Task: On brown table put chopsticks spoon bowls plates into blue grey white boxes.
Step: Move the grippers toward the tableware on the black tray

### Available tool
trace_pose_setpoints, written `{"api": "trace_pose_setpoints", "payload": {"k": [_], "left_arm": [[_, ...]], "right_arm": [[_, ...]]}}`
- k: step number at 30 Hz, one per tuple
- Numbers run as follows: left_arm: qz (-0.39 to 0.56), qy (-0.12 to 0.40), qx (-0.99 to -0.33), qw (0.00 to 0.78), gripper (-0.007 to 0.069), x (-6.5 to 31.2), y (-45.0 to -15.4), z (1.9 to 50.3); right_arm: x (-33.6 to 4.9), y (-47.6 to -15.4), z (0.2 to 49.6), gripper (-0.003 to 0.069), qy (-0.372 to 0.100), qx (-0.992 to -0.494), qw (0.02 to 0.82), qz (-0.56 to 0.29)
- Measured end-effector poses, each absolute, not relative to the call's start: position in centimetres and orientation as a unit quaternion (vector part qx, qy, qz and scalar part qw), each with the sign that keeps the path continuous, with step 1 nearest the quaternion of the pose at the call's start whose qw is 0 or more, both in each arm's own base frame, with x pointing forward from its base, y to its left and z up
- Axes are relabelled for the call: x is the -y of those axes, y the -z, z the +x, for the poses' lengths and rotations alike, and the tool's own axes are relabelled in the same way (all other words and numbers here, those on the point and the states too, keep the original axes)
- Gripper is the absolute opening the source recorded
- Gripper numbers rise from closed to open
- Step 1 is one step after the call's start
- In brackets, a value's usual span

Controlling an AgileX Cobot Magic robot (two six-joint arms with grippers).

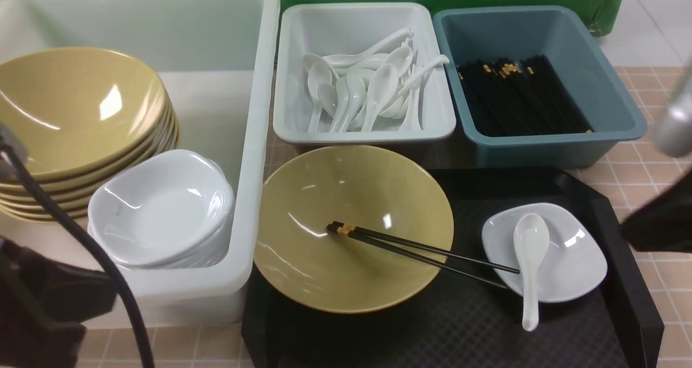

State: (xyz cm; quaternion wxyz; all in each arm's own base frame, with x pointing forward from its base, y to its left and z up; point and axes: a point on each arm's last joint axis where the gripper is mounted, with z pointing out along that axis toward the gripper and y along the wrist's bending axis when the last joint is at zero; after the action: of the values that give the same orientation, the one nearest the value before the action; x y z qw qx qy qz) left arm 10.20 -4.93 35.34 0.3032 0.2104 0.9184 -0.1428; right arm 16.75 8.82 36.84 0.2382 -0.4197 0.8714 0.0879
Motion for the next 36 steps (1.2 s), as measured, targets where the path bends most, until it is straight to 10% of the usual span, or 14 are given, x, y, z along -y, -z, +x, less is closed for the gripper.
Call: {"api": "trace_pose_setpoints", "payload": {"k": [14, 27, 36], "left_arm": [[0.310, 0.216, -0.870, 0.317, 0.0001, 9.9, -34.4, 12.6], [0.320, 0.193, -0.881, 0.290, 0.0001, 9.8, -32.8, 12.7], [0.322, 0.180, -0.887, 0.277, 0.0001, 9.6, -31.3, 12.7]], "right_arm": [[-21.8, -33.6, 26.2, 0.0092, -0.012, -0.837, 0.161, -0.523], [-27.9, -26.0, 31.0, 0.0580, 0.003, -0.849, 0.095, -0.520], [-28.5, -23.2, 31.7, 0.0533, 0.008, -0.853, 0.065, -0.517]]}}
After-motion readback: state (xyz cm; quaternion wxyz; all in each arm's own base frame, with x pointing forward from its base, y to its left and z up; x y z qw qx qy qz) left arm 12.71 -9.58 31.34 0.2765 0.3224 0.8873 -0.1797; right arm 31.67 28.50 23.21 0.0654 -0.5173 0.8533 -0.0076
